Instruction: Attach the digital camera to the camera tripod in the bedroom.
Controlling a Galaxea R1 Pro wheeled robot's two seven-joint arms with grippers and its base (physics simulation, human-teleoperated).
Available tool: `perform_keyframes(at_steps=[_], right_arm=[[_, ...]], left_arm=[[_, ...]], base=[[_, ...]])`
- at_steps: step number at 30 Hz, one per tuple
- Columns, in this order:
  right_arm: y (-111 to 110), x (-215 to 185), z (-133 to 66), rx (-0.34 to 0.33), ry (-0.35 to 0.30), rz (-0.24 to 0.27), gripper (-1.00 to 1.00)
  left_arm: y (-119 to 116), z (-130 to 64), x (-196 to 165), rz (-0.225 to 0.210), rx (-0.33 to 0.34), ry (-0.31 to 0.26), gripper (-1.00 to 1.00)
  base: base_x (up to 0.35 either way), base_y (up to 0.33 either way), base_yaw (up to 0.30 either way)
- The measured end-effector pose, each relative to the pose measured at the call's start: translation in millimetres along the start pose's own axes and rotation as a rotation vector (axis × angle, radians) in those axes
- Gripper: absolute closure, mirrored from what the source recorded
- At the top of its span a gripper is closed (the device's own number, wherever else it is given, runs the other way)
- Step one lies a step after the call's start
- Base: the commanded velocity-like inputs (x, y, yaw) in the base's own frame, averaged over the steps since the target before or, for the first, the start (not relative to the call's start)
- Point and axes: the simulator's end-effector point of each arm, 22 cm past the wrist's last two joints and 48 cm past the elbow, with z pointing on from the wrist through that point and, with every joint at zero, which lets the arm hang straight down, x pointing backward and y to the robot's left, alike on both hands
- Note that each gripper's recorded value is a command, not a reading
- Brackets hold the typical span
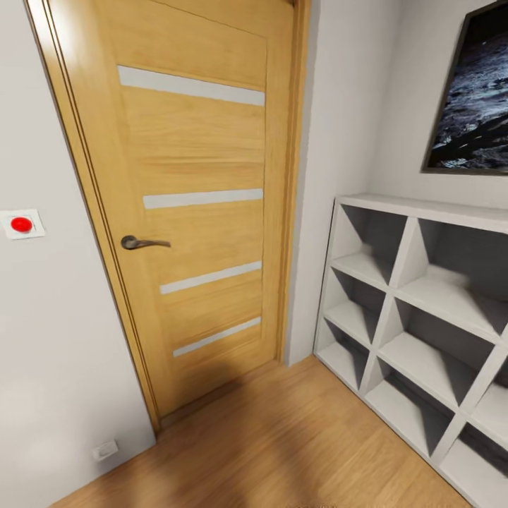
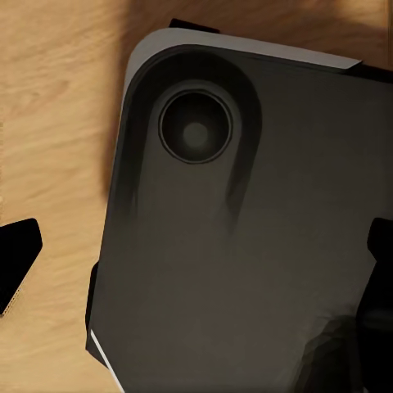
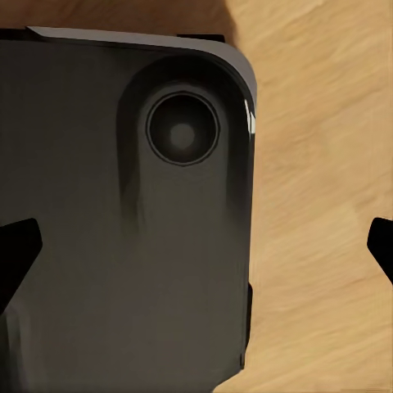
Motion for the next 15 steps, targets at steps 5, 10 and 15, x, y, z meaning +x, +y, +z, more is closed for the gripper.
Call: perform_keyframes(at_steps=[5,10,15], right_arm=[[0.0,0.0,0.0,0.0,0.0,0.0,-1.0],[0.0,0.0,0.0,0.0,0.0,0.0,-1.0],[0.0,0.1,0.0,0.0,0.001,0.0,-1.0]], left_arm=[[0.0,0.0,0.0,0.0,0.0,0.0,-1.0],[0.0,0.0,0.0,0.0,0.0,0.0,-1.0],[0.0,0.0,0.2,0.002,0.0,0.001,-1.0]], base=[[0.0,0.0,-0.28],[0.0,0.0,-0.282],[0.0,0.0,-0.283]])
